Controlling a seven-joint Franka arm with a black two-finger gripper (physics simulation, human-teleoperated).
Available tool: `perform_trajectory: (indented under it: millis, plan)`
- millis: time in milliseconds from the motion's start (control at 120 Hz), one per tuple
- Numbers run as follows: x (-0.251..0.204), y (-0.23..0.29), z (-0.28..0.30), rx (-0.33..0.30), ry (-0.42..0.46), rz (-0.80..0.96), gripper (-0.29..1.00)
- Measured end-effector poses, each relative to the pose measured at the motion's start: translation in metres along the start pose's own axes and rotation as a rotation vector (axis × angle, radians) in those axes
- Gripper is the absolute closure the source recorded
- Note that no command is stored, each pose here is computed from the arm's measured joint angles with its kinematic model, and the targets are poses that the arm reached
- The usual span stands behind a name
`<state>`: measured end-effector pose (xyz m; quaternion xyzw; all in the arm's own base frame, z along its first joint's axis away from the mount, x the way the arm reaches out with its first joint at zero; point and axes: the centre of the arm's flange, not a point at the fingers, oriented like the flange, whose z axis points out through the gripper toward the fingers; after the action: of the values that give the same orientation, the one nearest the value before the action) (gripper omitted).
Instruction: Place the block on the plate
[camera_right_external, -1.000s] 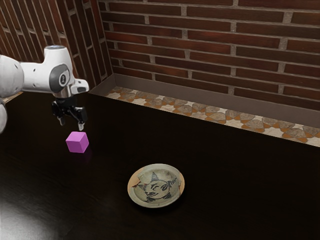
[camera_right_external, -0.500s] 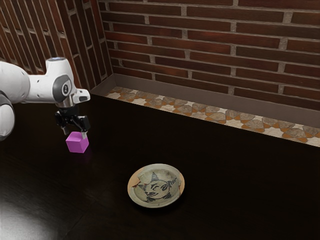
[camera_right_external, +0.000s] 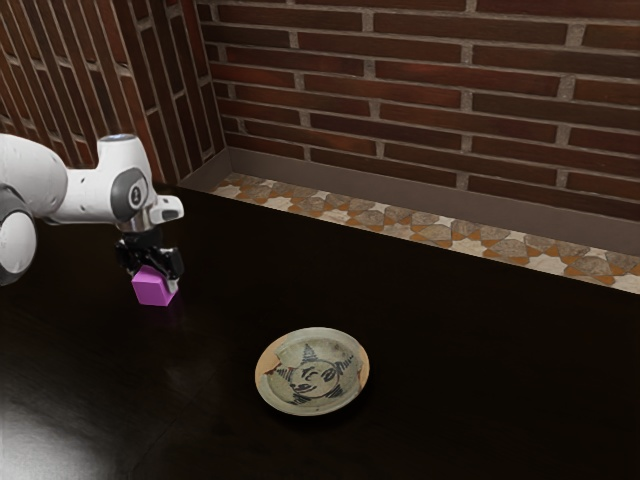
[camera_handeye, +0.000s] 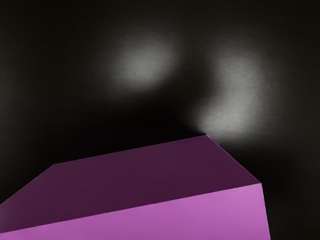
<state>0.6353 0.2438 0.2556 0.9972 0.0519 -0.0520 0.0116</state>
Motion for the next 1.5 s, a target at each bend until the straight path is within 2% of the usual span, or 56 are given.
perform_trajectory:
  millis: [233, 542, 658, 783, 942, 1242, 1500]
  plan:
    - [0.001, -0.003, -0.004, 0.005, 0.010, 0.002, 0.21]
    - [0.001, 0.004, -0.029, 0.024, 0.042, 0.019, 0.26]
    - [0.000, 0.022, -0.048, 0.032, 0.060, 0.042, 0.27]
    - [-0.002, 0.071, -0.061, 0.039, 0.064, 0.104, 0.27]
    - [-0.014, 0.162, -0.061, 0.045, 0.041, 0.209, 0.27]
    - [-0.047, 0.322, -0.041, 0.043, 0.004, 0.373, 0.27]
    - [-0.098, 0.388, -0.043, 0.061, 0.000, 0.414, 0.27]
